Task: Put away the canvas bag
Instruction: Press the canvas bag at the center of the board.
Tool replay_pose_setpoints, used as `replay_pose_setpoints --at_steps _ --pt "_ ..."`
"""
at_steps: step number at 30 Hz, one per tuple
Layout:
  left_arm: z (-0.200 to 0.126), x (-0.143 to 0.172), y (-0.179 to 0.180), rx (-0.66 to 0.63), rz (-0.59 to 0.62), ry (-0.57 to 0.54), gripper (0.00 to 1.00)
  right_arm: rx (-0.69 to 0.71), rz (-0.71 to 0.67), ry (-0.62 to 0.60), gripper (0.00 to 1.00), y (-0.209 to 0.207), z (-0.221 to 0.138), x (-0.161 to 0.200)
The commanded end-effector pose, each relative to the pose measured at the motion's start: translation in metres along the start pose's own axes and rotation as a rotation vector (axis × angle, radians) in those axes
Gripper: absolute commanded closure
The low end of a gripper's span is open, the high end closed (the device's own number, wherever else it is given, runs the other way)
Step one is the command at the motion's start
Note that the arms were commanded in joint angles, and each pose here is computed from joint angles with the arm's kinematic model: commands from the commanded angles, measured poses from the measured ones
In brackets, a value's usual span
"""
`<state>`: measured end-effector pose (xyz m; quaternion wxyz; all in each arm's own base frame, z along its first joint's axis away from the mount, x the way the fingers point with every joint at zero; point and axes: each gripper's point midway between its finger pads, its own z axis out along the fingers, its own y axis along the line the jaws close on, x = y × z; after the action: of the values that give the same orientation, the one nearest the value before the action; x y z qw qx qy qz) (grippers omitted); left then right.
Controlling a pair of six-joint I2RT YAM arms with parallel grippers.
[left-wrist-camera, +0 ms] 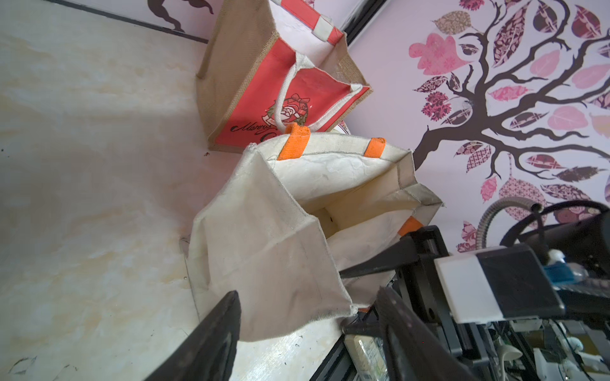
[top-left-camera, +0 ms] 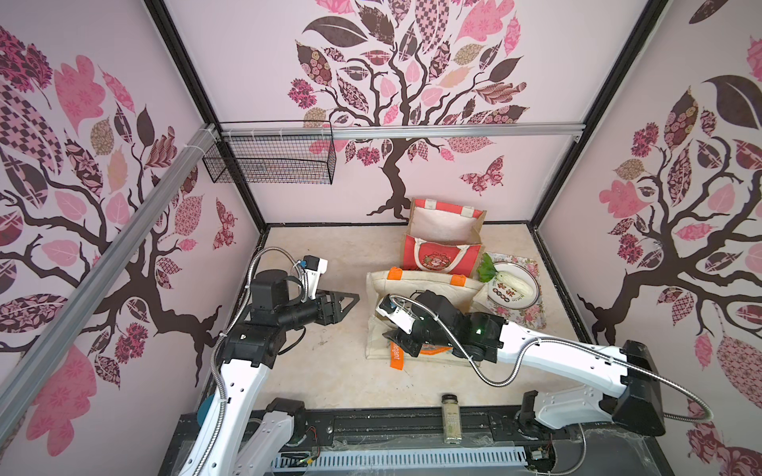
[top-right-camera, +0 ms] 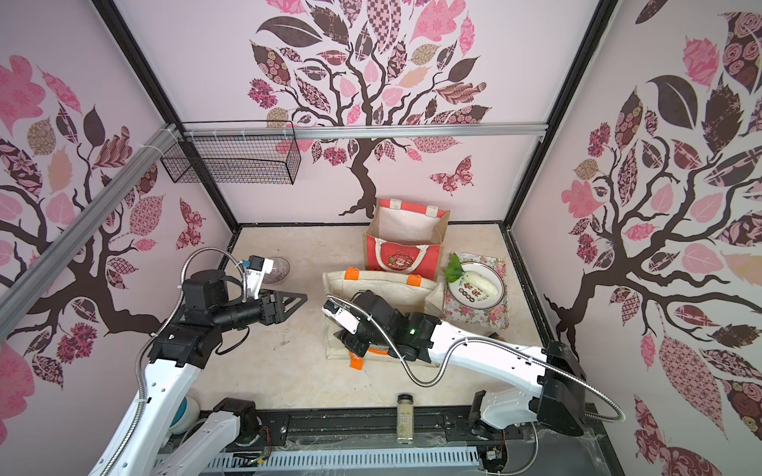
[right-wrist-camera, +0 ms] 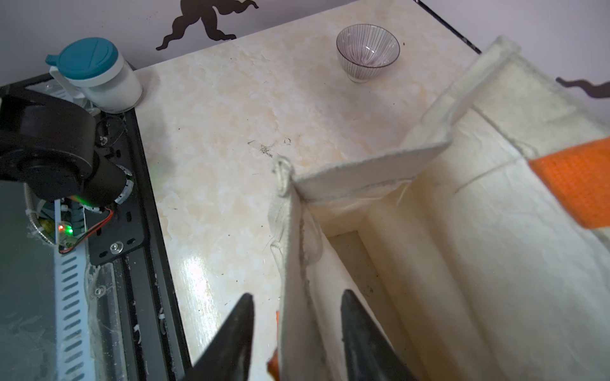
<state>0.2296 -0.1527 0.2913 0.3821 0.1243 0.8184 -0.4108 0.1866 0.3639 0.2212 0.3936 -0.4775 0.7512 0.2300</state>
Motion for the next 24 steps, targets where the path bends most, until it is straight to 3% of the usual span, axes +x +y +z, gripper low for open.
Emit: replay_pose_setpoints --at_steps 1,4,9,15,19,24 --pt "-0.001 0.015 -0.01 0.068 0.101 0.006 0.31 -0.014 -0.017 -0.058 0.43 0.003 -0.012 -0.021" --pt "-0.003 0.023 -0.023 0.091 0.222 -0.008 0.26 -0.018 -0.049 -0.023 0.35 0.004 -0.018 -0.013" --pt "0.01 0.04 -0.028 0.012 0.432 0.043 0.19 -0.001 -0.104 0.106 0.28 -0.001 -0.028 0.021" --pt "0.034 0.053 -0.019 -0.043 0.555 0.128 0.16 -0.023 -0.113 0.07 0.26 -0.001 -0.045 0.024" --pt "0.044 0.058 -0.025 0.024 0.609 0.139 0.16 -0.032 -0.084 0.037 0.25 -0.009 -0.053 0.027" --pt "0.053 0.071 -0.02 0.047 0.663 0.237 0.18 -0.009 -0.081 0.06 0.25 -0.017 -0.051 0.034"
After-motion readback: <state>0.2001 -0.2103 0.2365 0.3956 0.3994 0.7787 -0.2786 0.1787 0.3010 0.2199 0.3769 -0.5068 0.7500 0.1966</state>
